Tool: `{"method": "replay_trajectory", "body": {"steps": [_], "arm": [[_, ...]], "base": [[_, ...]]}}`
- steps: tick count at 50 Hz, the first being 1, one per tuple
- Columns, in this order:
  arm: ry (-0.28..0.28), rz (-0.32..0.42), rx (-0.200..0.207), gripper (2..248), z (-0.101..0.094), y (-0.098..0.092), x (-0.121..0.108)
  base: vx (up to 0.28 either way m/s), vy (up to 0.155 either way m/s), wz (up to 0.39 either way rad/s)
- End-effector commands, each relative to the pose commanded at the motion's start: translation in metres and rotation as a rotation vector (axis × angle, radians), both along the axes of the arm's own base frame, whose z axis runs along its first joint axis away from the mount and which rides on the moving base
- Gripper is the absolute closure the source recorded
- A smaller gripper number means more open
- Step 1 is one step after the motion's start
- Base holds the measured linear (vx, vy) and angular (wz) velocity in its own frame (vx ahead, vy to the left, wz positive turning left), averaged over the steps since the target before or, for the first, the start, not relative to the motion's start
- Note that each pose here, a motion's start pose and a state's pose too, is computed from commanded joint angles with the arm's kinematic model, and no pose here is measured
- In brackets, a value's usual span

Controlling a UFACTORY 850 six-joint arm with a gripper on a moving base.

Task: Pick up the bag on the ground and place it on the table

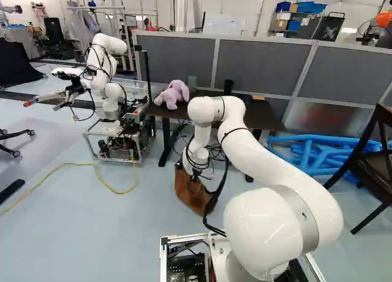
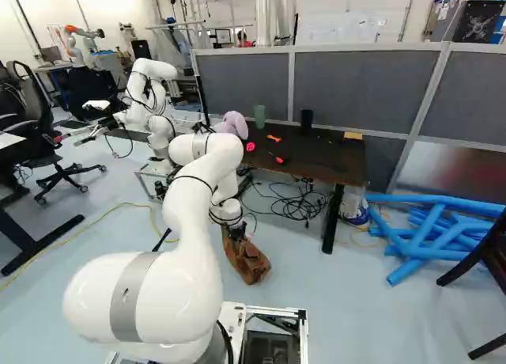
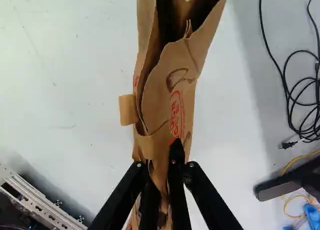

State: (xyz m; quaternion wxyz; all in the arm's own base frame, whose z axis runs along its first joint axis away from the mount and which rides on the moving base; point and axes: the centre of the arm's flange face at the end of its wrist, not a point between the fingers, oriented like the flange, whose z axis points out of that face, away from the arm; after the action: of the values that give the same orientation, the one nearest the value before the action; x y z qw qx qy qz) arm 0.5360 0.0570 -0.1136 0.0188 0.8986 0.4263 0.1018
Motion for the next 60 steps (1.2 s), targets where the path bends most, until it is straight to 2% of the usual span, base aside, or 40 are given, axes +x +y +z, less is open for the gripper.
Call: {"method": "replay_trajectory", "body": {"steps": [12,36,60], "arm": [[-0.001,0.0,0.0,229,0.007,0.0,0.0],[-0.004,-0.003,0.0,229,0.042,0.0,-0.003],[-0.007,-0.047,-0.002,229,0.078,-0.002,-0.006]], "base": [[0.0,0.0,0.0],[0.0,0.0,0.0],[0.0,0.0,0.0]]}}
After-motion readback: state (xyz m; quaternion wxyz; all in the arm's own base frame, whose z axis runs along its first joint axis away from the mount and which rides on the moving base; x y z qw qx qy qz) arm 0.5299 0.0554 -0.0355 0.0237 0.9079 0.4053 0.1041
